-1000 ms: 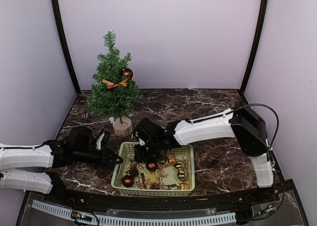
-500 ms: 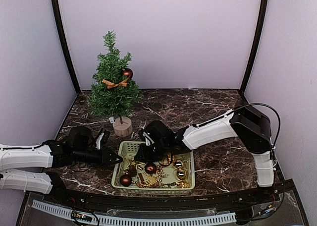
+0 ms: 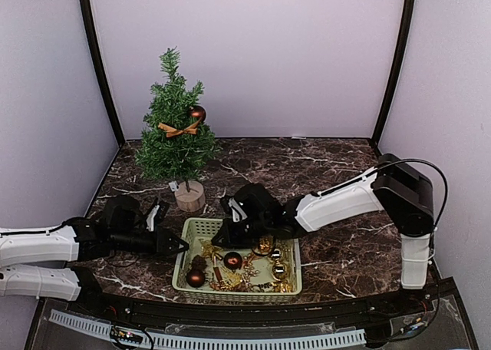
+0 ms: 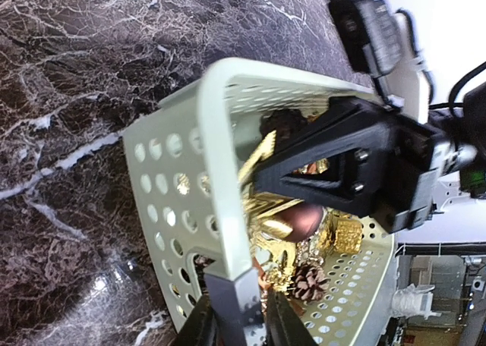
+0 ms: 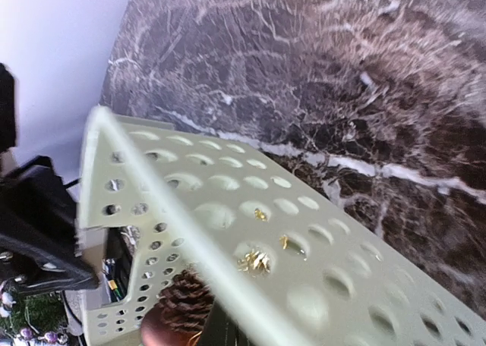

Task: Decorate the small christmas tree
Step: Pick up the star ornament from the bin.

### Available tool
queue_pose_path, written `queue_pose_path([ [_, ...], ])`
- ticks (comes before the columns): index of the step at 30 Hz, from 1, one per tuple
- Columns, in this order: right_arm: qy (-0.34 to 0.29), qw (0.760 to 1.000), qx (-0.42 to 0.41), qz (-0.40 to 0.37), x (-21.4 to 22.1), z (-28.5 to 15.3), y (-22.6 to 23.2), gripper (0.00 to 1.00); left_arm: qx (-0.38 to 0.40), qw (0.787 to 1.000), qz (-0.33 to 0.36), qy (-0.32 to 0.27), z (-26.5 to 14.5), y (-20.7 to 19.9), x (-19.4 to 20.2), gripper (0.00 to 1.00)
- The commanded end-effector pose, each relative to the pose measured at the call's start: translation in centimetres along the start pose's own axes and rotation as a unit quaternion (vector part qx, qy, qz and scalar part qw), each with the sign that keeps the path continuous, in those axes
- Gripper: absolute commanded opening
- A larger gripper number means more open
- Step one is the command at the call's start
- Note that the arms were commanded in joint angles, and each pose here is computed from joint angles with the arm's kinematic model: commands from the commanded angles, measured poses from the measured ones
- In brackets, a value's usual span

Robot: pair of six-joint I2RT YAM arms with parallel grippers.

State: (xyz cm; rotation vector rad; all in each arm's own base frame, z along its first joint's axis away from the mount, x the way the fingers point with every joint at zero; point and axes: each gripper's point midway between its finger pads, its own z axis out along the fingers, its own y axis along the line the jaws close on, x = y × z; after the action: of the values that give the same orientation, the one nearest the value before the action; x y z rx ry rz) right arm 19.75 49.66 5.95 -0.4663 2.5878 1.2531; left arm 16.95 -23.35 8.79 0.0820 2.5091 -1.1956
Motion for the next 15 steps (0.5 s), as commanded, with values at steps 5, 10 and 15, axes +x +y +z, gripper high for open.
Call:
queue_pose_path([
  [5,-0.057,0.998,0.024,-0.033,-2.4,-4.8,1.4,0.00,-0.010,1.000,0.016,-0.020,-0.9,0.1,-0.2,0.33],
  [10,-0.065,0.995,0.042,-0.056,-2.4,-7.0,1.6,0.00,-0.063,0.997,0.028,-0.034,-2.4,1.2,-0.7,0.56],
  [15,-0.107,0.989,-0.014,-0.103,-3.2,-11.0,5.0,0.00,-0.070,0.988,0.083,-0.108,-6.3,-1.5,-3.8,0.66],
])
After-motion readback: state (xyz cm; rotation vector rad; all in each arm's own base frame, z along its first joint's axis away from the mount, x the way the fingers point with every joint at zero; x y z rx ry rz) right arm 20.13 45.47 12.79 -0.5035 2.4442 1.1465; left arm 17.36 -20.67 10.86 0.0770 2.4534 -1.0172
